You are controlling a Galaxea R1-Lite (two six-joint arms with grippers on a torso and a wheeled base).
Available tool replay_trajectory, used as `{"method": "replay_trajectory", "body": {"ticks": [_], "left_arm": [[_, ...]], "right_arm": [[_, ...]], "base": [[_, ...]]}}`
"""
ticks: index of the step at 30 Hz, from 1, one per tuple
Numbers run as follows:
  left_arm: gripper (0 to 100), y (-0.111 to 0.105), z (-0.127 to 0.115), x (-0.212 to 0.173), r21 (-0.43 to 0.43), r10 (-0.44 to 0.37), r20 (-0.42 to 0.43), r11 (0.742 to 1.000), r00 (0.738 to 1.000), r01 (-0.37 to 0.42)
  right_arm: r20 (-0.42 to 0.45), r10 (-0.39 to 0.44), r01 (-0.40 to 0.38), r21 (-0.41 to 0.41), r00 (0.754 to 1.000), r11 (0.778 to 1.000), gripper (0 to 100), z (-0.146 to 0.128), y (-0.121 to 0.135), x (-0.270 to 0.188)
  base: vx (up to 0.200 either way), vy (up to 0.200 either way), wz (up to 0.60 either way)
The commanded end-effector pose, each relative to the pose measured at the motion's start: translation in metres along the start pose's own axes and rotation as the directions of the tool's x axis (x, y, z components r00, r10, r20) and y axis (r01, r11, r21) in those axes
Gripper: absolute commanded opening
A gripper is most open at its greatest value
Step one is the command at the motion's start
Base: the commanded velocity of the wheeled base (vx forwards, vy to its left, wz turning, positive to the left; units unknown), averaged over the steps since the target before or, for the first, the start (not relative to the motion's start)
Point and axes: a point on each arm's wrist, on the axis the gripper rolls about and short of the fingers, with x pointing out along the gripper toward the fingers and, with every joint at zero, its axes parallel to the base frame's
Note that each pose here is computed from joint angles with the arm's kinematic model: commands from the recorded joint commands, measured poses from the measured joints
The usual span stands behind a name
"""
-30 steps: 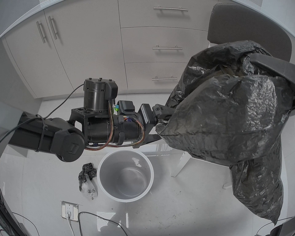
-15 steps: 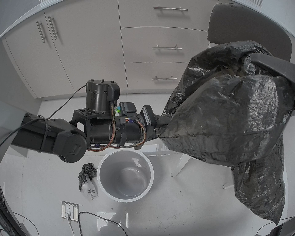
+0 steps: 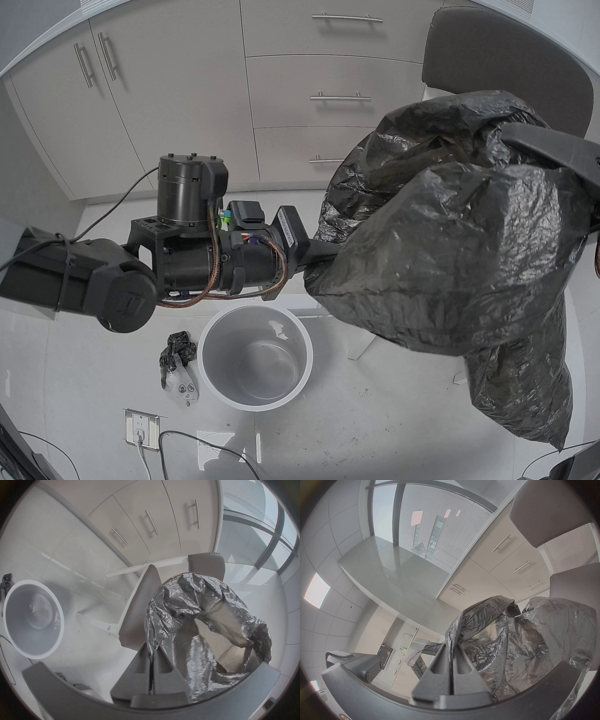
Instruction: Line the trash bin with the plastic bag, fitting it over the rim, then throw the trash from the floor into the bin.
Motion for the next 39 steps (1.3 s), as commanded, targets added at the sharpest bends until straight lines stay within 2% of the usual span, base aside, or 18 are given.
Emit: {"method": "replay_trajectory", "body": {"ticks": [1, 3, 6, 11, 17, 21, 23, 25, 33, 36, 37, 38, 39], "left_arm": [[0, -0.028, -0.005, -0.039, 0.028, 0.001, 0.121, 1.000, 0.993, -0.004], [0, -0.034, -0.006, -0.049, 0.034, 0.003, 0.155, 0.999, 0.988, -0.008], [0, -0.055, -0.010, -0.092, 0.053, -0.022, 0.214, 0.999, 0.977, 0.011], [0, -0.076, -0.025, -0.139, 0.051, -0.011, 0.237, 0.999, 0.971, -0.001], [0, -0.087, -0.041, -0.184, 0.064, -0.015, 0.285, 0.998, 0.958, -0.004], [0, -0.090, -0.049, -0.198, 0.059, -0.006, 0.292, 0.998, 0.956, -0.012], [0, -0.090, -0.050, -0.201, 0.056, 0.000, 0.297, 0.998, 0.955, -0.017], [0, -0.087, -0.052, -0.210, 0.057, 0.035, 0.314, 0.997, 0.949, -0.056], [0, -0.072, -0.064, -0.226, 0.097, 0.113, 0.334, 0.983, 0.936, -0.153], [0, -0.052, -0.070, -0.222, 0.117, 0.203, 0.312, 0.961, 0.928, -0.249], [0, -0.050, -0.070, -0.222, 0.118, 0.208, 0.311, 0.960, 0.927, -0.255], [0, -0.037, -0.074, -0.218, 0.117, 0.270, 0.312, 0.940, 0.911, -0.319], [0, -0.034, -0.075, -0.218, 0.116, 0.284, 0.317, 0.936, 0.905, -0.334]], "right_arm": [[-0.025, -0.034, 0.033, -0.032, 0.999, 0.999, 0, -0.005, -0.007, 0.011], [-0.022, -0.043, 0.042, -0.052, 0.999, 0.998, 0, -0.006, -0.008, 0.012], [-0.013, -0.063, 0.062, -0.082, 0.998, 0.995, 0, -0.006, -0.007, 0.017], [-0.022, -0.064, 0.062, -0.084, 0.998, 0.995, 0, -0.007, -0.008, 0.021], [-0.030, -0.060, 0.057, -0.100, 0.998, 0.993, 0, -0.007, -0.008, 0.029], [-0.048, -0.063, 0.057, -0.111, 0.997, 0.992, 0, -0.007, -0.008, 0.041], [-0.054, -0.067, 0.061, -0.110, 0.996, 0.992, 0, -0.006, -0.008, 0.045], [-0.083, -0.087, 0.078, -0.104, 0.993, 0.991, 0, -0.006, -0.008, 0.055], [-0.156, -0.083, 0.068, -0.102, 0.984, 0.992, 0, -0.028, -0.002, 0.081], [-0.201, -0.084, 0.068, -0.086, 0.976, 0.994, 0, -0.040, -0.003, 0.091], [-0.202, -0.085, 0.069, -0.086, 0.976, 0.994, 0, -0.040, -0.004, 0.091], [-0.226, -0.092, 0.076, -0.078, 0.970, 0.994, 0, -0.047, -0.006, 0.096], [-0.230, -0.094, 0.080, -0.073, 0.969, 0.994, 0, -0.048, -0.007, 0.097]], "base": [[0.000, 0.000, 0.00], [0.000, 0.000, 0.00], [0.000, 0.000, 0.00], [0.000, 0.000, 0.00], [0.000, 0.000, 0.00], [0.000, 0.000, 0.00], [0.000, 0.000, 0.00], [0.000, 0.000, 0.00], [0.000, 0.000, 0.00], [0.000, 0.000, 0.00], [0.000, 0.000, 0.00], [0.000, 0.000, 0.00], [0.000, 0.000, 0.00]]}}
